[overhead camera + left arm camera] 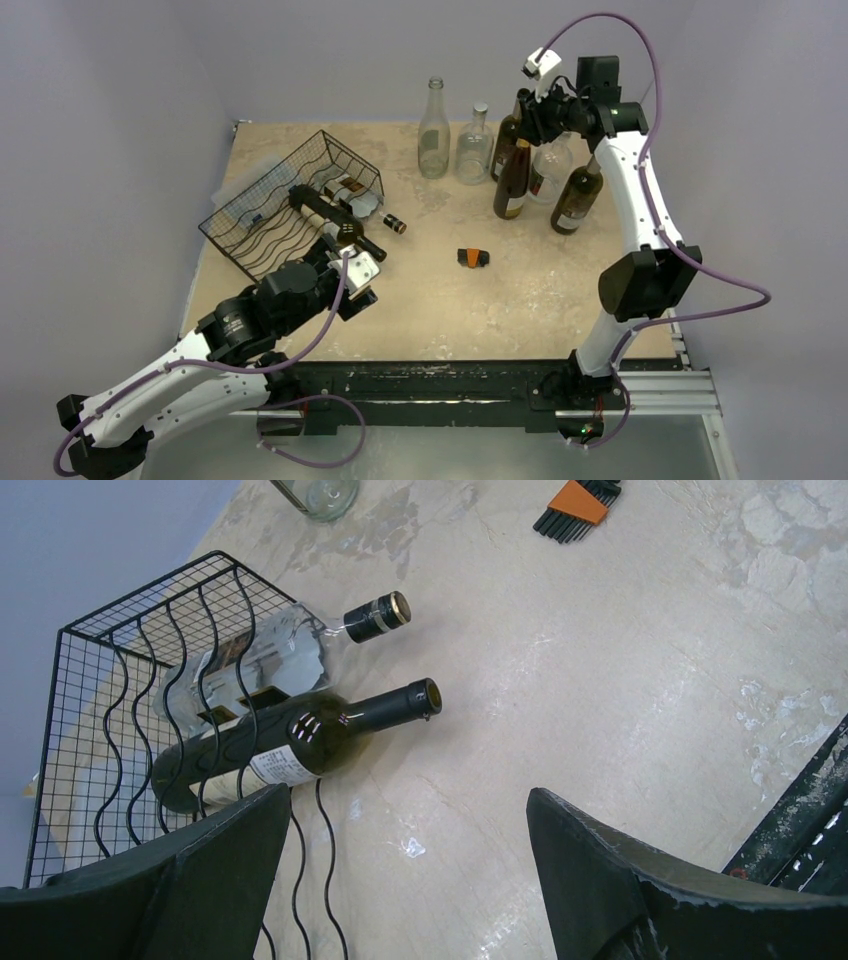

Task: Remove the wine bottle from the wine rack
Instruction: Place the wine bottle at the center of the board.

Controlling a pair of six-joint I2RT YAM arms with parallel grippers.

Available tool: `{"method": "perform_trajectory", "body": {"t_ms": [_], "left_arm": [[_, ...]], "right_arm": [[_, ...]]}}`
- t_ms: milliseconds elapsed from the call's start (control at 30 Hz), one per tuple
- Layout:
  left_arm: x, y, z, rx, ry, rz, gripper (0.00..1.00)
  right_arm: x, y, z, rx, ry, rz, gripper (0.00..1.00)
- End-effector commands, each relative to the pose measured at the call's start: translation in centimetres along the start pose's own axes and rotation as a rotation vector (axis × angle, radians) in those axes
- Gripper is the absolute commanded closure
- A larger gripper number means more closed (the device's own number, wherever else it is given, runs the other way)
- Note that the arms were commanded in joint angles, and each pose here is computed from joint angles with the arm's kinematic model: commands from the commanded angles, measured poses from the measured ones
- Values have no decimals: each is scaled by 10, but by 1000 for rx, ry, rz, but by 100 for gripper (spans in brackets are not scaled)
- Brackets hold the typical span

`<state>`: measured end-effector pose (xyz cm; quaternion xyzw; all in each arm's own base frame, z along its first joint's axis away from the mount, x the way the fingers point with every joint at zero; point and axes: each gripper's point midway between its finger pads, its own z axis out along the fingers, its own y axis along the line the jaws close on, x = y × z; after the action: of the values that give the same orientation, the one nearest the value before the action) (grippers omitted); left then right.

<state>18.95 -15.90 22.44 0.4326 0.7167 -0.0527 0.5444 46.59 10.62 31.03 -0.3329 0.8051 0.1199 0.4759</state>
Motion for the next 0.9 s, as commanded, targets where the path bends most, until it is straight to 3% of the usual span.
{"method": "perform_trajectory", "body": {"t_ms": [0,300,633,867], "left_arm": [[-1,5,0,-20,-3,9,12],[0,5,0,-20,-1,10,12],[0,5,-1,-21,-3,10,12],[-3,5,-3,-22,-19,0,12]], "right_arm": [[-94,-28,-38,146,-281,-166,87],[-93,-28,-34,139,-280,-163,60],[-97,-23,-45,131,-301,-153,19],[-117,0,-83,105,-378,-162,10]]}}
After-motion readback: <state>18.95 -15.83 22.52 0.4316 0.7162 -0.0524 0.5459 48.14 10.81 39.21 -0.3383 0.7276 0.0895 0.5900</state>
